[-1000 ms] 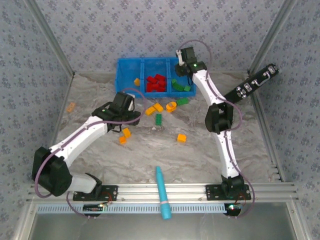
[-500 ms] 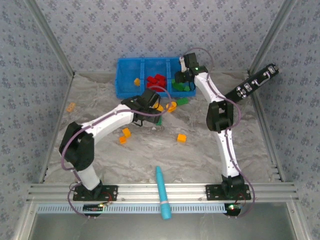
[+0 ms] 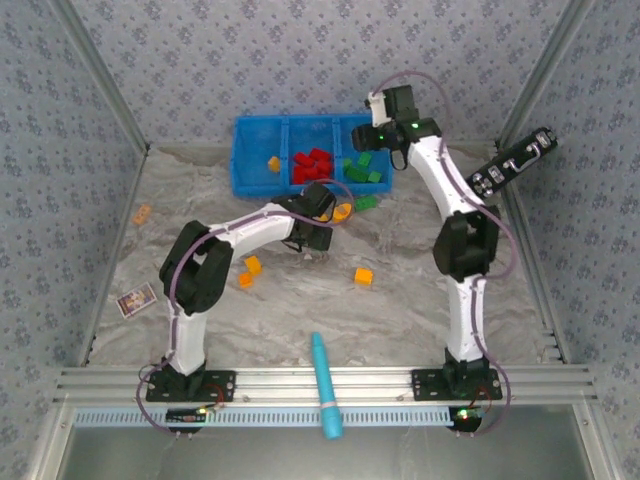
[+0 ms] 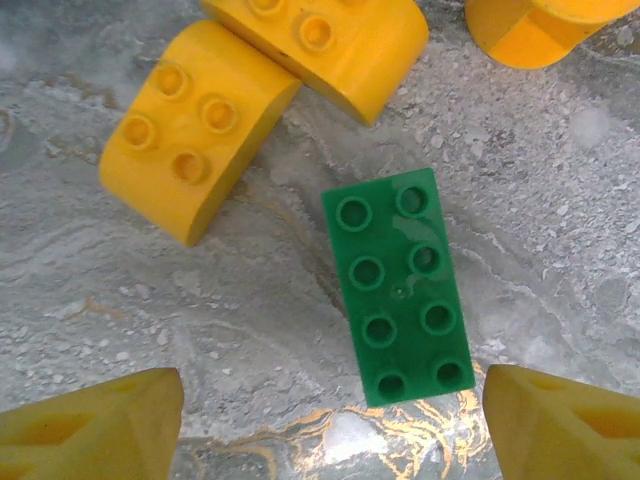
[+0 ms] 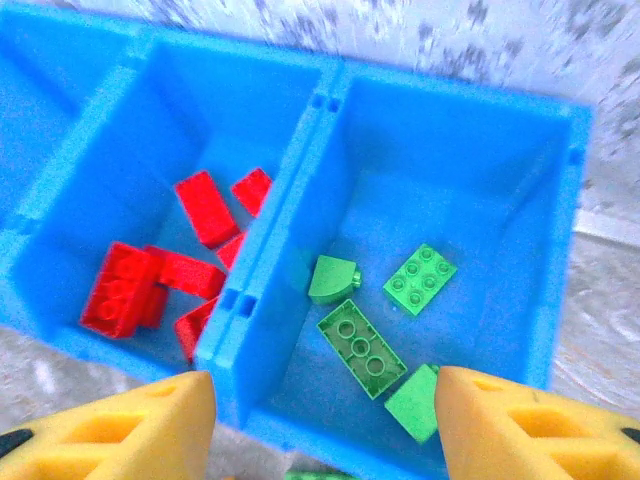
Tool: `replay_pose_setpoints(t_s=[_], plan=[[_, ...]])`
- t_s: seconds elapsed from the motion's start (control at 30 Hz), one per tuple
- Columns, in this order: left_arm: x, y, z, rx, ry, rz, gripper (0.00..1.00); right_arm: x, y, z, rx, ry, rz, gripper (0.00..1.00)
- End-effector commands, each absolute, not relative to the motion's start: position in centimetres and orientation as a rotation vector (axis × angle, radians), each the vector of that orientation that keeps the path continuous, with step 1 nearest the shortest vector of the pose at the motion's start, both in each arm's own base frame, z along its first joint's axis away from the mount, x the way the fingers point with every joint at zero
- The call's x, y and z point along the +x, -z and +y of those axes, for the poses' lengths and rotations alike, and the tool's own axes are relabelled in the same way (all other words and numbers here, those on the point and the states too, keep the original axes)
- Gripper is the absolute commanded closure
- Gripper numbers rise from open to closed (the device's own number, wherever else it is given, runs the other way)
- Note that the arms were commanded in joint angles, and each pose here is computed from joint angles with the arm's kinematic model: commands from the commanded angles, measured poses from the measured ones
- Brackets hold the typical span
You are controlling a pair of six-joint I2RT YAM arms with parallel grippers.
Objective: Sort the legos into containers by color
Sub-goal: Pick up the lego from the center of the table.
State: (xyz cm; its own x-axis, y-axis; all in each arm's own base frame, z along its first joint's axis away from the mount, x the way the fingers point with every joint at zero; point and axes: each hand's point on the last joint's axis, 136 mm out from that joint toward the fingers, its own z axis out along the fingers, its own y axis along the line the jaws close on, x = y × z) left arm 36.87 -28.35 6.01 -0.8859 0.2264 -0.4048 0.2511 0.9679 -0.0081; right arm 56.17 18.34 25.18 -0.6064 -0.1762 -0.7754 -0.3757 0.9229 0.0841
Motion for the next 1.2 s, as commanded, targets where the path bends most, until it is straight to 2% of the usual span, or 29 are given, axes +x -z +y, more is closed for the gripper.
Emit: replay_pose_setpoints(t_s=[0.0,0.23,0.47,0.7,0.83,1.0,1.17], plan=[[37.6,-6.1,-30.0,0.311,0.155,2.701,0.22,54.2,-28.0,16.9,-0.392,-0.253,2.170,0.37],[38.4,-3.9,-30.8,0.307,0.135,2.731,0.26,49.2,-30.4,11.3,-0.209,-0.189,2.138,0.36],[38.4,-2.1,-30.9,0.299,0.124,2.762,0.31,42.9,-28.4,8.3,-0.048,-0.278,2.184,0.36],[38.4,-1.3,-31.0,0.306,0.113,2.779,0.52,36.4,-22.8,8.7,-0.031,-0.374,2.344,0.27],[37.9,-0.8,-30.6,0.310,0.090,2.794,0.65,32.6,-20.2,8.5,0.022,-0.420,2.400,0.26],[36.5,-0.3,-30.2,0.360,0.063,2.821,0.71,30.3,-17.9,8.0,0.056,-0.417,2.450,0.25],[34.5,-1.1,-28.7,0.391,0.015,2.837,0.77,30.8,-17.1,8.1,0.040,-0.415,2.462,0.25]])
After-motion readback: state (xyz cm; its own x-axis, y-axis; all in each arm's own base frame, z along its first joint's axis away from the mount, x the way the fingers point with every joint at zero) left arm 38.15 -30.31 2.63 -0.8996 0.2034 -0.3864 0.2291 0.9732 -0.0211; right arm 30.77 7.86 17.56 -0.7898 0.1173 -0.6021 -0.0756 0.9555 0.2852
